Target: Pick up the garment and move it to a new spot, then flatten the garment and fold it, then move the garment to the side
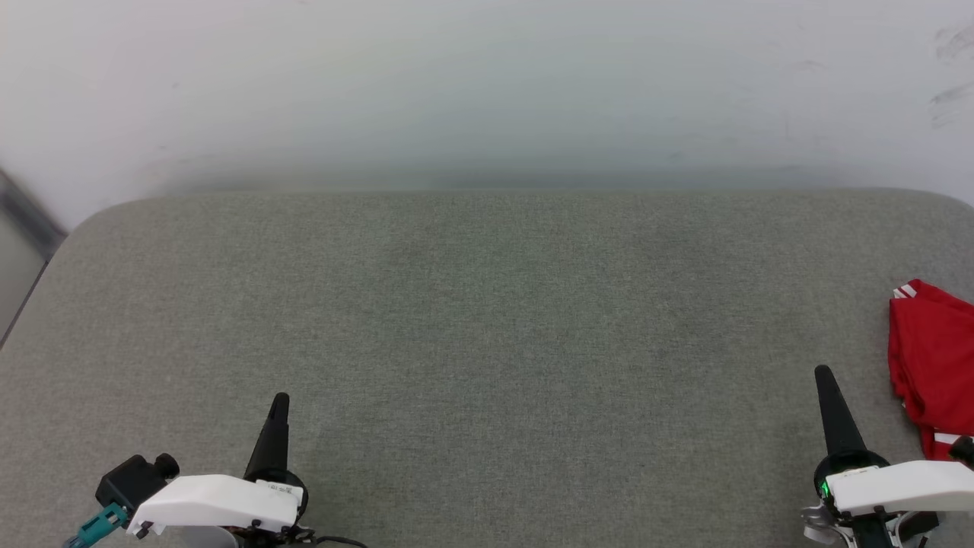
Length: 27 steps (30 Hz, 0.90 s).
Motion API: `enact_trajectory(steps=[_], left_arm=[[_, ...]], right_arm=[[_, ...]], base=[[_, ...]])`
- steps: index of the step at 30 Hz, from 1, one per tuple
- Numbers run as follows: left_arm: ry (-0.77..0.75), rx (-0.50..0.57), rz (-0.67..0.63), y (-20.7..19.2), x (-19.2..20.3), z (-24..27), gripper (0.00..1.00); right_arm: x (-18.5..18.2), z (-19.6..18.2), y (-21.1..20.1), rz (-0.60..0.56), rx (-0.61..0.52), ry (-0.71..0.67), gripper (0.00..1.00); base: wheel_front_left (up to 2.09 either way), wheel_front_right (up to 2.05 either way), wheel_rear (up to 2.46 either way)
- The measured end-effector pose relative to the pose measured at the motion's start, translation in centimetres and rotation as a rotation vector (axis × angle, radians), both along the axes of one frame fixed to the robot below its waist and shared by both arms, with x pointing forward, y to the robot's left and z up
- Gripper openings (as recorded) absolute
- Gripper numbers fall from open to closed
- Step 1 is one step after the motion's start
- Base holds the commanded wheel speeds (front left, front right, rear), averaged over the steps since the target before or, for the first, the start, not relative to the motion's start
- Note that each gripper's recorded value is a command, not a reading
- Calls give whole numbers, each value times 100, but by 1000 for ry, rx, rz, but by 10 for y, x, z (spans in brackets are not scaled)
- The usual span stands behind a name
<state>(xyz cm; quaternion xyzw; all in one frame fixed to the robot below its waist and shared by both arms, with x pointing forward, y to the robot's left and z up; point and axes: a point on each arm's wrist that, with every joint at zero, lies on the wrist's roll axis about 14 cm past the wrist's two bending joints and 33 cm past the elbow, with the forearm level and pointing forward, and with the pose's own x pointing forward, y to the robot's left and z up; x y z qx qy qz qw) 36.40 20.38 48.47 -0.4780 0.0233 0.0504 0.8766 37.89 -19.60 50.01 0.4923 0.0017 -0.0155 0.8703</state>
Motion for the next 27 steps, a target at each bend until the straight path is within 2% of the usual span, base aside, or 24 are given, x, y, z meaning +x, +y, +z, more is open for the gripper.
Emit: enact_trajectory(steps=[27], left_arm=[[-32,-279,-10,-1,11,6,0]], right_arm=[[5,0,-2,6,261,4,0]], base=[[0,0,0]])
